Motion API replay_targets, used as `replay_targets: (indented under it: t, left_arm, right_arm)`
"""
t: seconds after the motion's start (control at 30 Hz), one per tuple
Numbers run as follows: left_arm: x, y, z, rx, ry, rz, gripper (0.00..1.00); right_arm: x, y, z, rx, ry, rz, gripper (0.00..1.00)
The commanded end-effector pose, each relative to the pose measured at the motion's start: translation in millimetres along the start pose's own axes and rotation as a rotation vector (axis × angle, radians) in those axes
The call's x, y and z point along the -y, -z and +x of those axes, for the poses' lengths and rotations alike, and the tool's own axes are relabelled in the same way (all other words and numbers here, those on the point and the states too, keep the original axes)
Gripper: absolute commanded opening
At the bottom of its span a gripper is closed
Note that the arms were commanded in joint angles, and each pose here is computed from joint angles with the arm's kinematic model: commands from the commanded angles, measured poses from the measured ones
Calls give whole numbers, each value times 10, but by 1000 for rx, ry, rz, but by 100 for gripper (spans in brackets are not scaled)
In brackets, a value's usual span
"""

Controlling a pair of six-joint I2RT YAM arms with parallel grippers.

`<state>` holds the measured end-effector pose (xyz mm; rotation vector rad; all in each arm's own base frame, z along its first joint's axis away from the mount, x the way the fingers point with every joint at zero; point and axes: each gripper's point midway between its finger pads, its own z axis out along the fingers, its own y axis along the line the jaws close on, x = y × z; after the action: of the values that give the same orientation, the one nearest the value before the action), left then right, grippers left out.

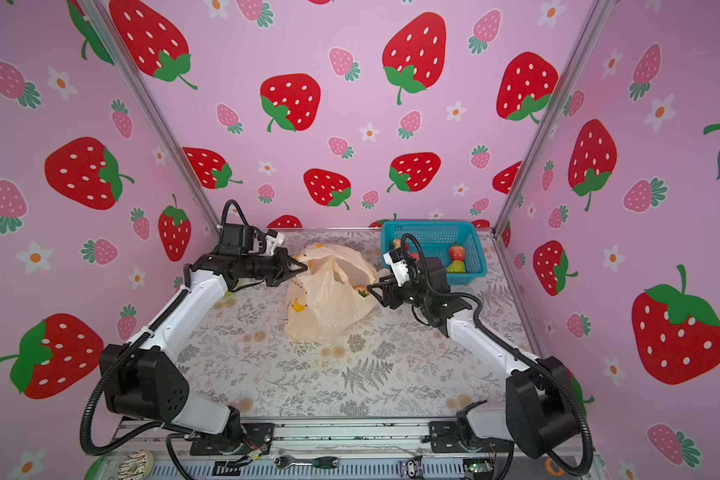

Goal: Place the fake fruits into the plastic bag and tie a complex knot
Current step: 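Open the right gripper to drop the peach into the bag, then return the right gripper to the basket and grasp the green fruit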

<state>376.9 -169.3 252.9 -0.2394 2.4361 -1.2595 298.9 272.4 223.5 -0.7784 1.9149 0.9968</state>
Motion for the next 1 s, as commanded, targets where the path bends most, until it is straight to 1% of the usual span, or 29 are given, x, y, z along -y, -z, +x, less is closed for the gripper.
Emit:
replay_targets:
  t: [0.0, 0.07, 0.17, 0.2, 0.27, 0.33, 0.4, 0.47, 0.5, 0.63, 0.7, 0.73, 0.8, 0.97]
  left_arm:
    - [33, 86, -12, 26, -19, 3, 0]
    - [23, 77, -8, 24, -17, 2, 0]
    - [20, 70, -9, 19, -13, 5, 0]
    - [23, 68, -6, 17, -11, 8, 0]
    - [32, 72, -6, 18, -12, 11, 0]
    - [43, 81, -9, 23, -15, 14, 0]
    - [43, 79, -5, 24, -15, 14, 0]
    - [36, 68, 0, 22, -14, 13, 0]
    - [33, 63, 1, 20, -11, 13, 0]
    - [50, 69, 2, 18, -11, 21, 0]
    - [54, 75, 2, 23, -13, 20, 0]
    - [47, 74, -4, 24, -12, 19, 0]
    - [50, 71, 1, 20, -10, 23, 0]
    - [49, 62, 6, 18, -10, 22, 0]
  right_arm:
    - [-50, 168, 116, -31, -2, -59, 58]
    - [84, 268, 7, 16, -22, -19, 58]
    - [494, 448, -175, 86, -67, 157, 59]
    - [677, 517, -232, 106, -75, 243, 59]
    - [1142, 708, -301, 145, -99, 472, 62]
    - [1651, 965, -346, 166, -127, 738, 64]
    - [1915, 1081, -405, 158, -108, 863, 65]
    - [2173, 1150, -452, 113, -69, 979, 68]
    - [2318, 1157, -464, 71, -54, 1030, 69]
    - [2893, 1125, -244, -148, -22, 1185, 79]
    - [3123, 1099, -112, -255, -24, 1227, 84]
    - [3190, 1092, -112, -281, -21, 1240, 85]
    - [3330, 1033, -51, -337, -15, 1245, 86]
    - [3622, 991, 185, -480, -67, 1272, 86]
